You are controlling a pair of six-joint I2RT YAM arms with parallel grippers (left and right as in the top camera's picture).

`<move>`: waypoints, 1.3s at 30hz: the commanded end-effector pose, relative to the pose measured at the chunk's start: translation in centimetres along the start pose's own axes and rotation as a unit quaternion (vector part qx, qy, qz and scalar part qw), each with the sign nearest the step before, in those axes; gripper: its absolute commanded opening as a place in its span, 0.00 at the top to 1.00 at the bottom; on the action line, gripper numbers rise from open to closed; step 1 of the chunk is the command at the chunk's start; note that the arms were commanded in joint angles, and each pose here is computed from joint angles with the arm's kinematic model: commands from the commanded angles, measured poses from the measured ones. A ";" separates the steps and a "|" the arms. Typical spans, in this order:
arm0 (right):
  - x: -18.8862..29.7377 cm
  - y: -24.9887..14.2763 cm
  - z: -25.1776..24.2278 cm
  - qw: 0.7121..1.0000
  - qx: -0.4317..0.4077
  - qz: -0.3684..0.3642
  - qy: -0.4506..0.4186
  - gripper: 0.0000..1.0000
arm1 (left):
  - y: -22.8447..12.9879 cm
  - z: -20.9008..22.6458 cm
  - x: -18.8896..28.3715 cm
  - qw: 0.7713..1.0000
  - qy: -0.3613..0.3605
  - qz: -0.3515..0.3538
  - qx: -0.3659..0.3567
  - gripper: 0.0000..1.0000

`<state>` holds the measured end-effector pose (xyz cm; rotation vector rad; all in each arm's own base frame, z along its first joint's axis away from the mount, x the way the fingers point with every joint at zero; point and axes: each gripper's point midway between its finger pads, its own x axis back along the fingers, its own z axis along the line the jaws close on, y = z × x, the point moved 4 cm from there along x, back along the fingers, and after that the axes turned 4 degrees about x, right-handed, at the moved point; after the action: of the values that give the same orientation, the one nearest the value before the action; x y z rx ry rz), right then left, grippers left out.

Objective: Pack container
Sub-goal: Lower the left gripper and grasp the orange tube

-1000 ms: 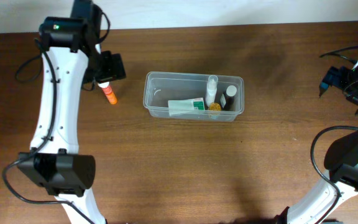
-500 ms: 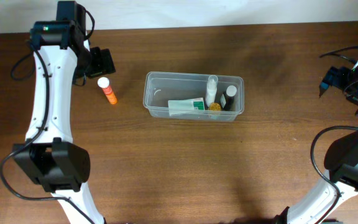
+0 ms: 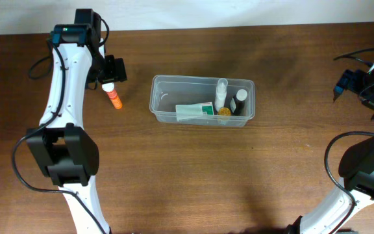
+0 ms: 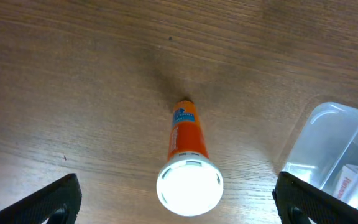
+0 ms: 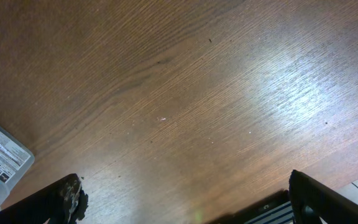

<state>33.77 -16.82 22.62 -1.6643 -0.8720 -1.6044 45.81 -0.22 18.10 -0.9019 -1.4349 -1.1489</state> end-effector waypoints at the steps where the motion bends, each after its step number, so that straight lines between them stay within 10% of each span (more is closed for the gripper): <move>1: 1.3 -0.4 -0.3 1.000 -0.005 -0.020 -0.005 0.01 | 0.0 -0.3 -1.2 1.000 -0.002 0.009 -0.015 0.01; 24: 1.3 -0.4 -0.3 1.000 -0.005 -0.019 -0.005 0.02 | -0.6 -0.4 -5.6 0.998 0.012 0.061 -0.017 0.01; 39: 1.3 -0.4 -0.3 1.000 -0.005 -0.019 -0.005 0.02 | -0.6 -0.5 -5.6 0.998 0.011 0.061 -0.011 0.50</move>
<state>33.77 -16.82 22.62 -1.6642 -0.8724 -1.6047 46.38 -0.25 12.87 -0.9592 -1.3377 -1.0873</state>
